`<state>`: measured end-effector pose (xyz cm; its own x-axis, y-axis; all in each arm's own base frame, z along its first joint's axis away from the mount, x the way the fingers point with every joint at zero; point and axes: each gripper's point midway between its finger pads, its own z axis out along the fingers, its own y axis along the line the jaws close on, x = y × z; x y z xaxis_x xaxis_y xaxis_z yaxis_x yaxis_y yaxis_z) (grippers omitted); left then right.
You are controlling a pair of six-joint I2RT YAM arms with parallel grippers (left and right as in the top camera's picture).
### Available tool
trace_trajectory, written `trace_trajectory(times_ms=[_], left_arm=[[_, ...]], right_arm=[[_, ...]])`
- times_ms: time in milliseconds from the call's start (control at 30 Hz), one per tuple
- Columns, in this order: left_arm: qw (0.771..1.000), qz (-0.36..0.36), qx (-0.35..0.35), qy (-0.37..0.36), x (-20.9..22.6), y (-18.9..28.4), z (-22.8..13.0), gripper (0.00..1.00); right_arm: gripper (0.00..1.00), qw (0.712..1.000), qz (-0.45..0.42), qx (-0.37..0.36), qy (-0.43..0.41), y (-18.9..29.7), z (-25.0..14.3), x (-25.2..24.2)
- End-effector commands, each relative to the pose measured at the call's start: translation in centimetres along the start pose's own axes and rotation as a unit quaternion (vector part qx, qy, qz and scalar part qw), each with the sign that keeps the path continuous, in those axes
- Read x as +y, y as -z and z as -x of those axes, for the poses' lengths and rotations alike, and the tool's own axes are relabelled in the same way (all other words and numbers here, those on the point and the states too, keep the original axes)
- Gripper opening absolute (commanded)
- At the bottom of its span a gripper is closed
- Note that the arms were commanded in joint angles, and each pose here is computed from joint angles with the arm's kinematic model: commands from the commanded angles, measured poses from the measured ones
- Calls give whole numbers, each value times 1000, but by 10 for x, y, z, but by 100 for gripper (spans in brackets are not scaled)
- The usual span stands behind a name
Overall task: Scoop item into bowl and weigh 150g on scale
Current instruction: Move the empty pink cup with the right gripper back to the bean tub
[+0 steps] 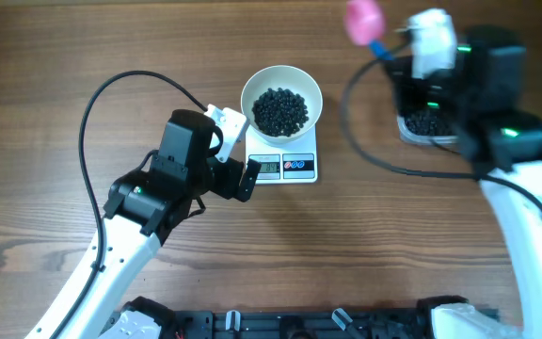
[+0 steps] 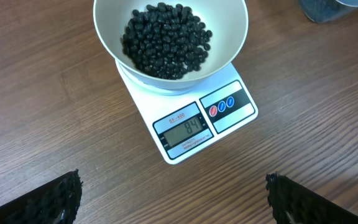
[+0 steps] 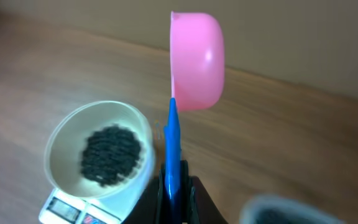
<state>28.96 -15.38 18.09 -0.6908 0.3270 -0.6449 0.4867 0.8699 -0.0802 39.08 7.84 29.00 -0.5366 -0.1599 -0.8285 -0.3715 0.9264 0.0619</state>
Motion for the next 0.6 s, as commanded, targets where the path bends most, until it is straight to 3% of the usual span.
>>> trace_trajectory(times_ms=[0,133,367,567], left_arm=[[1000,1,-7,-8,1,2,7,100],[1000,1,-7,-9,1,2,7,100],[1000,1,-7,-8,1,2,7,100],[1000,1,-7,-9,1,2,7,100]], right_arm=[[4,996,-61,0,-66,31,-8,-48],[4,987,-105,20,-121,49,-29,-85],[4,974,-117,61,-184,43,-55,-101],[4,958,-109,168,-205,14,-107,-106]])
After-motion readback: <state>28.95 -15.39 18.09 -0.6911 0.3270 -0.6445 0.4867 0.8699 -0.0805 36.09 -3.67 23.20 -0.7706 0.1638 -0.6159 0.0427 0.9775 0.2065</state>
